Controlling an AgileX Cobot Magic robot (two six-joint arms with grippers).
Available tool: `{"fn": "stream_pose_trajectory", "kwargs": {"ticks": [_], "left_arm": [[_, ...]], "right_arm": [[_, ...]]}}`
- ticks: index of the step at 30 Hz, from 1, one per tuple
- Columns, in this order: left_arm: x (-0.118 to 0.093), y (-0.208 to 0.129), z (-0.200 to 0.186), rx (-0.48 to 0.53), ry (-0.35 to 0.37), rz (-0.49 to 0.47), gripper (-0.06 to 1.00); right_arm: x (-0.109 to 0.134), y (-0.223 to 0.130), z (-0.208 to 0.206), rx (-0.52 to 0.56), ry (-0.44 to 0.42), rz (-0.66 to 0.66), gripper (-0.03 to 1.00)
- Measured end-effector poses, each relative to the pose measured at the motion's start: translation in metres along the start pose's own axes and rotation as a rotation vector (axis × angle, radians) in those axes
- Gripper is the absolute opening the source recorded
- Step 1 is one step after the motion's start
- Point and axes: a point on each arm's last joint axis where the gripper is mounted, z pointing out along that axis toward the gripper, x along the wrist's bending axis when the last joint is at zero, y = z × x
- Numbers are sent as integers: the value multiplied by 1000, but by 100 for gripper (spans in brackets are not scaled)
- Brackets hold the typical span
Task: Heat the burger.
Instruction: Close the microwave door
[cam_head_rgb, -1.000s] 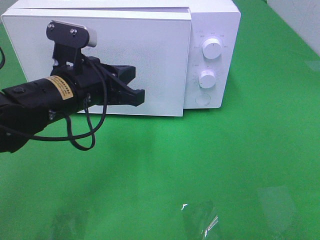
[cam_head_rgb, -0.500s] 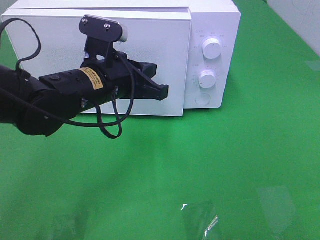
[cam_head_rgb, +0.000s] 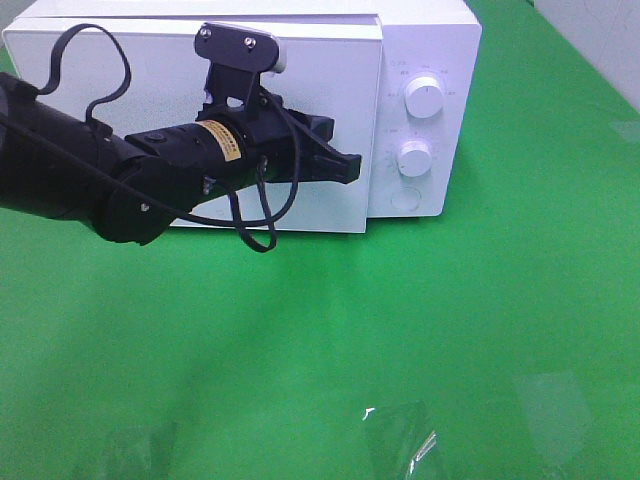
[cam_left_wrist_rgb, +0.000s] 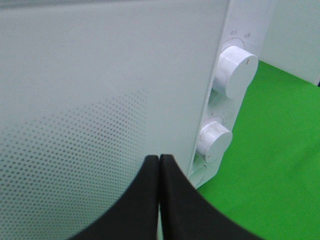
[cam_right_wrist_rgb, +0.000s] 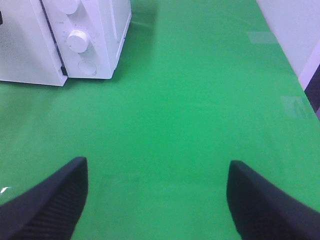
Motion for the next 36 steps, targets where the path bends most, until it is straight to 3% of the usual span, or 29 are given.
{"fn": "stream_pose_trajectory", "kwargs": {"ticks": [36], "left_arm": [[-8,5,54,48,-20,29,0]], "right_arm": [[0,0,0,0,0,0,73]]}}
